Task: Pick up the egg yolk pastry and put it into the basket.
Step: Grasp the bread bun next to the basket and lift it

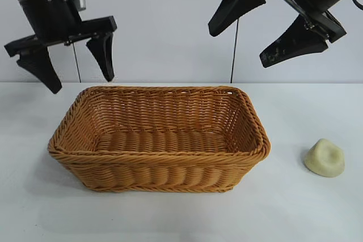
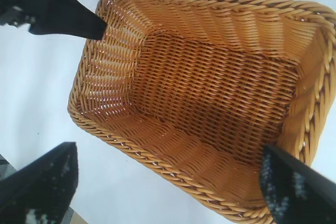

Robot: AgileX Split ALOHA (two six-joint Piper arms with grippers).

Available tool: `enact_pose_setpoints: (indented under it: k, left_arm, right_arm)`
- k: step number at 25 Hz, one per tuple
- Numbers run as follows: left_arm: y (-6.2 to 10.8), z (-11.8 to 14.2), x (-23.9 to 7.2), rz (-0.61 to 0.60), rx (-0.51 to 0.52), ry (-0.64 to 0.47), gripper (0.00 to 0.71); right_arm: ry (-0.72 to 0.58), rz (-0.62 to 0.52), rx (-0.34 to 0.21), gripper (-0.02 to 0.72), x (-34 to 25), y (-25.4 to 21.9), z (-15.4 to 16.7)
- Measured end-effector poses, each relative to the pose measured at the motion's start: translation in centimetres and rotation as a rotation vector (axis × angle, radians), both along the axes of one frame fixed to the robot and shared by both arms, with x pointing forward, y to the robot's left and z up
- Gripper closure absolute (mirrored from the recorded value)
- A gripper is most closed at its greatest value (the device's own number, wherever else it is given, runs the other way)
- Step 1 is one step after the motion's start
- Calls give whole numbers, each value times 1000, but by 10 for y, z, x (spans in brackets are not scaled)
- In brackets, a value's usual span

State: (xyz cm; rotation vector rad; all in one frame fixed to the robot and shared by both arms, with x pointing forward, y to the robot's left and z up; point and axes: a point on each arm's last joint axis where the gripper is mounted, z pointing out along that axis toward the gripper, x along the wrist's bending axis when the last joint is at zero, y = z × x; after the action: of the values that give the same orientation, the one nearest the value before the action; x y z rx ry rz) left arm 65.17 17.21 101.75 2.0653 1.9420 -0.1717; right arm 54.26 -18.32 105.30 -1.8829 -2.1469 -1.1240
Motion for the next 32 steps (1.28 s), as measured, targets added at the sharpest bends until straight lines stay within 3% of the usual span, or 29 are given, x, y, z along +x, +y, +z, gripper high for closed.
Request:
enact_pose_setpoints:
  k: [5,8,16,19,27,30,32]
  left_arm:
    - [4,12,5,-11,42,-52,15]
    - [15,12,8,5,74,-57,15]
    - [92,11,21,152,148,-62,15]
    - [110,11,22,187,164,-60,15]
    - [116,10,8,165,174,-36,15]
    - [116,21,-16,147,178,-34,15]
    - [117,38,-47,143,178,-42,15]
  right_arm:
    - [1,1,0,59,0,0,0]
    - [1,1,0,59,0,0,0]
    - [1,1,0,59,0,0,0]
    - [1,1,0,59,0,0,0]
    - [3,2,0,59,0,0,0]
    - [3,2,0,59,0,0,0]
    - [3,2,0,59,0,0,0]
